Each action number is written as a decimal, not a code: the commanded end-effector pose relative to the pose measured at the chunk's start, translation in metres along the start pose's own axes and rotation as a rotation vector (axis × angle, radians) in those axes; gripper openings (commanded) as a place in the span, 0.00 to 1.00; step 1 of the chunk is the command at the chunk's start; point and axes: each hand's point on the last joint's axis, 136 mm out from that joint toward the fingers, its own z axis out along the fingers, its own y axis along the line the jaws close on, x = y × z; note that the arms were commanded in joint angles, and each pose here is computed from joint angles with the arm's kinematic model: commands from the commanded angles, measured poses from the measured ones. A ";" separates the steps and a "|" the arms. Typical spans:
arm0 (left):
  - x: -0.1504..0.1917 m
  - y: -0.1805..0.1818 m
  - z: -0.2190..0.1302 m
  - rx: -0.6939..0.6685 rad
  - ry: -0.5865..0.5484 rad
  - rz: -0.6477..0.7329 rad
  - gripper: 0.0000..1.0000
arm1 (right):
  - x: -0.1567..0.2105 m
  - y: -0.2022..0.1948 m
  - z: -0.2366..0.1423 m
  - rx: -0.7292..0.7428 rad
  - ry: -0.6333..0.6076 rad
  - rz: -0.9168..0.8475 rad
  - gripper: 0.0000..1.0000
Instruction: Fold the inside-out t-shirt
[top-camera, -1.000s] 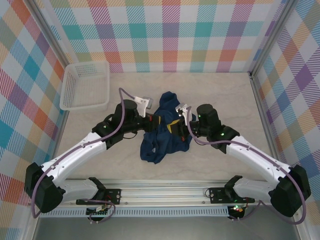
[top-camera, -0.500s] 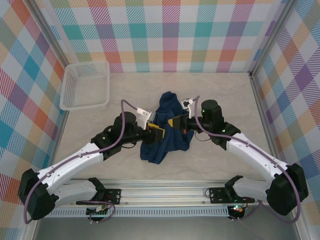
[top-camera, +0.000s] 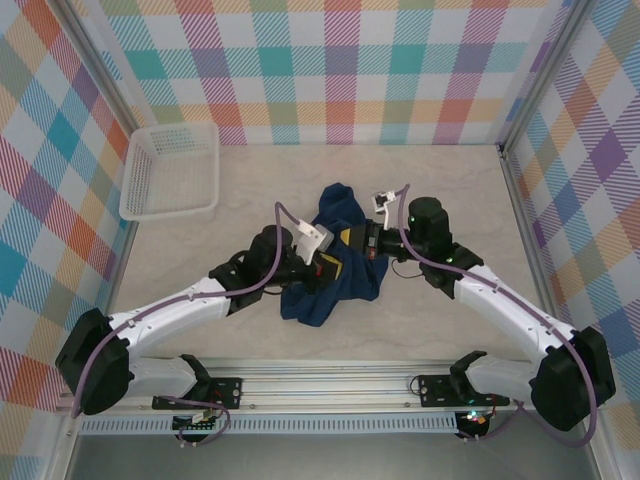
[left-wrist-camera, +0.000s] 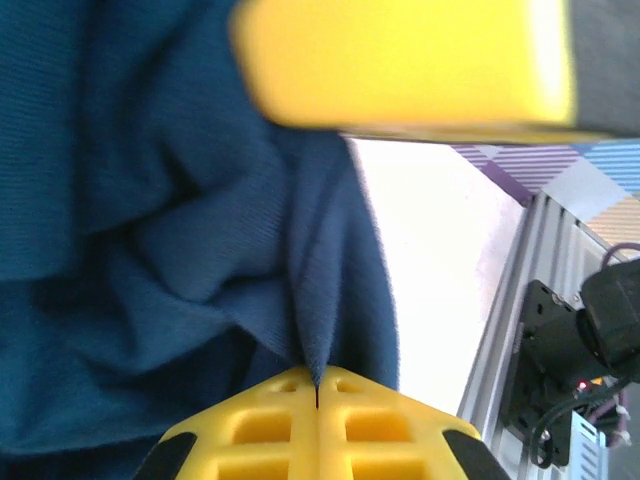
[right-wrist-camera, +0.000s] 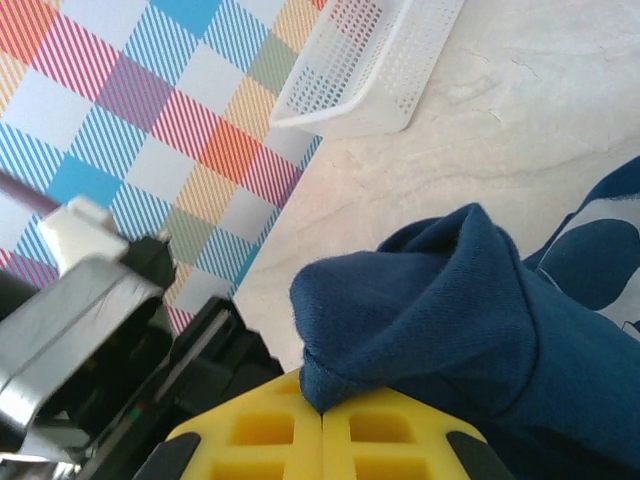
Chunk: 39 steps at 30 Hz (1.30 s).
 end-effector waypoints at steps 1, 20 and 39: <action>0.018 -0.021 0.007 0.077 0.035 0.086 0.01 | -0.018 0.007 0.000 -0.049 -0.063 0.039 0.00; 0.087 -0.026 0.027 0.093 0.232 0.120 0.04 | -0.037 0.001 -0.027 -0.009 -0.114 0.027 0.00; -0.013 0.004 -0.010 -0.045 -0.029 0.035 0.47 | 0.010 0.001 -0.031 -0.094 0.059 -0.177 0.00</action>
